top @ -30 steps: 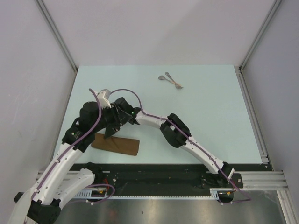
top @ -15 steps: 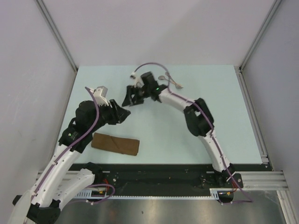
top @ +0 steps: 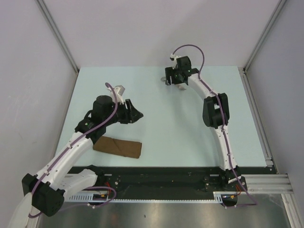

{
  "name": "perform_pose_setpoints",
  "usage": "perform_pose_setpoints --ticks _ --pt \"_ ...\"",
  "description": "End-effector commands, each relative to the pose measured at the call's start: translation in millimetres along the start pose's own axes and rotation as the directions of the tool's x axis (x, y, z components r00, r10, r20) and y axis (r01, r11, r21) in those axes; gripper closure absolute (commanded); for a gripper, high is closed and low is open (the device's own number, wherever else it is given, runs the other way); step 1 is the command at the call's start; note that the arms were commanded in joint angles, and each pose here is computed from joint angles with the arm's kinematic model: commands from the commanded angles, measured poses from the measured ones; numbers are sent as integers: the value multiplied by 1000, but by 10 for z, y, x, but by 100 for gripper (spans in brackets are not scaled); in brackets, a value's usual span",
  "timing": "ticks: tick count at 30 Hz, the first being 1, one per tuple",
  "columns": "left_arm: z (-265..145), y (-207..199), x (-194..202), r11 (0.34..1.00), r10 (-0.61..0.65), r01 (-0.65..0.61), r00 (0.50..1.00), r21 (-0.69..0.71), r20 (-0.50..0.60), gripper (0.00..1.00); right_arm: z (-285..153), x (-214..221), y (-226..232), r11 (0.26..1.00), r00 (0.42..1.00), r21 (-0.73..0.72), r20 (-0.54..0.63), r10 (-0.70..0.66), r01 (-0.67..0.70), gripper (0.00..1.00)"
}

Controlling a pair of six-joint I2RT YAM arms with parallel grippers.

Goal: Fold the napkin into a case and place the utensils inside
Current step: Pick up the fork from the corner of the board.

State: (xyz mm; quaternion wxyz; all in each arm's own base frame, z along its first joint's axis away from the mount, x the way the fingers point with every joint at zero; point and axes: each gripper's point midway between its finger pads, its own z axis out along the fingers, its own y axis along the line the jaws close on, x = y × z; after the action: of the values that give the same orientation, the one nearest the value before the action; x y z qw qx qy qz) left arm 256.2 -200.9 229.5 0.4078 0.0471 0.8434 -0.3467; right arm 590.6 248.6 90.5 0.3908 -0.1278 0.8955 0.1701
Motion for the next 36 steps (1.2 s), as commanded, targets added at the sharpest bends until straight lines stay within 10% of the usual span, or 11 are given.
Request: perform_pose_setpoints --ticks 1,16,36 --pt "109 -136 -27 997 8 -9 1000 75 8 46 86 40 -311 983 985 79 -54 -162 166 27" --pt "276 -193 62 994 -2 7 999 107 -39 46 103 -83 -585 996 996 28 37 -81 80 53" --pt "383 -224 103 991 -10 19 998 134 -68 47 -26 -247 -1061 992 992 78 67 -105 100 54"
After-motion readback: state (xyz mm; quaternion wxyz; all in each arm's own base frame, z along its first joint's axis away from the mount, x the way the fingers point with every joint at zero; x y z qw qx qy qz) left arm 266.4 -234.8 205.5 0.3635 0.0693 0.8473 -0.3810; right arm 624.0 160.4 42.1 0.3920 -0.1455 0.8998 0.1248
